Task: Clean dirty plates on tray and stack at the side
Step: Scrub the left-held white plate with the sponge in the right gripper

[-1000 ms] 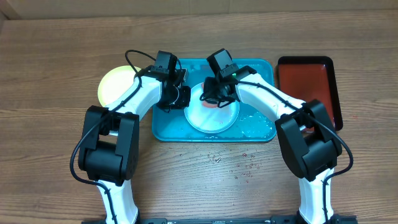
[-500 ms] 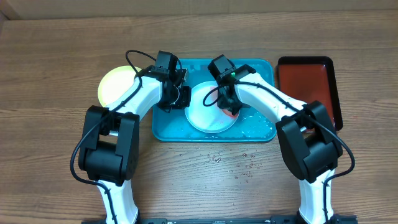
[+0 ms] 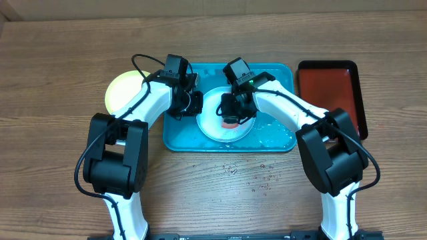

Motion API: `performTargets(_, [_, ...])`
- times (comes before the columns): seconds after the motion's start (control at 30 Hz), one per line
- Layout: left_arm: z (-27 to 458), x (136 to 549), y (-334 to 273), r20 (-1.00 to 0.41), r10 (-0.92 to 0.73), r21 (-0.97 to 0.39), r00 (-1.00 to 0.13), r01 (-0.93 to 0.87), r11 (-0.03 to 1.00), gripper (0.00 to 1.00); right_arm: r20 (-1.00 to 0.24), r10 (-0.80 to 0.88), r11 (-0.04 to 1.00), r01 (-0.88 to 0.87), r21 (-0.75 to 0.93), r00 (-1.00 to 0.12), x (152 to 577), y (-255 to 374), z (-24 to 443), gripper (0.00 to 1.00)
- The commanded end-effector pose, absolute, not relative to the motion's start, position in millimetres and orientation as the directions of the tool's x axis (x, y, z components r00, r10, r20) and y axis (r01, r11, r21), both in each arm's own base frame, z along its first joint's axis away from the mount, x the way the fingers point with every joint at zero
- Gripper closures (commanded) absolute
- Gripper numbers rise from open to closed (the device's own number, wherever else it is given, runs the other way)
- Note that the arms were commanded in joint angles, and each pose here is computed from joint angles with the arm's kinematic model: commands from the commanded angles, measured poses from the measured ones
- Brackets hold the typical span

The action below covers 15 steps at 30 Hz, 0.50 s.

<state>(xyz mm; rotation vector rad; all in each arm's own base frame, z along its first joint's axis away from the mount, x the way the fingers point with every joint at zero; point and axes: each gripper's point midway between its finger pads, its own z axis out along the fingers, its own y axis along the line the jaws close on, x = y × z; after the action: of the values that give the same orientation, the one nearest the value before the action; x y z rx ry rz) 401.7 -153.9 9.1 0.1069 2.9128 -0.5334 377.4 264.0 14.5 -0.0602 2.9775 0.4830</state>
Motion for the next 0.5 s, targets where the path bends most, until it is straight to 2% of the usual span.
performTargets(0.0, [14,399,-169,-0.177,0.033,-0.421,-0.984,0.106,0.901,0.96,-0.061,-0.121,0.901,-0.135,0.412,-0.991,345,307,-2,0.96])
performTargets(0.2, [13,398,-168,-0.171,0.033,-0.42,-0.985,0.103,0.902,0.96,-0.074,-0.14,0.89,-0.158,0.427,-0.987,344,322,-18,0.96])
performTargets(0.33, [13,397,-168,-0.168,0.033,-0.419,-0.985,0.102,0.902,0.96,-0.132,-0.06,0.885,-0.114,0.452,-0.989,375,312,-13,0.96])
performTargets(0.43, [13,397,-168,-0.168,0.034,-0.419,-0.985,0.102,0.902,0.96,-0.186,0.046,0.879,-0.049,0.475,-0.981,411,293,-7,0.96])
performTargets(0.47, [13,397,-168,-0.167,0.033,-0.418,-0.985,0.101,0.903,0.96,-0.204,0.122,0.896,0.019,0.444,-0.971,429,269,-9,0.96])
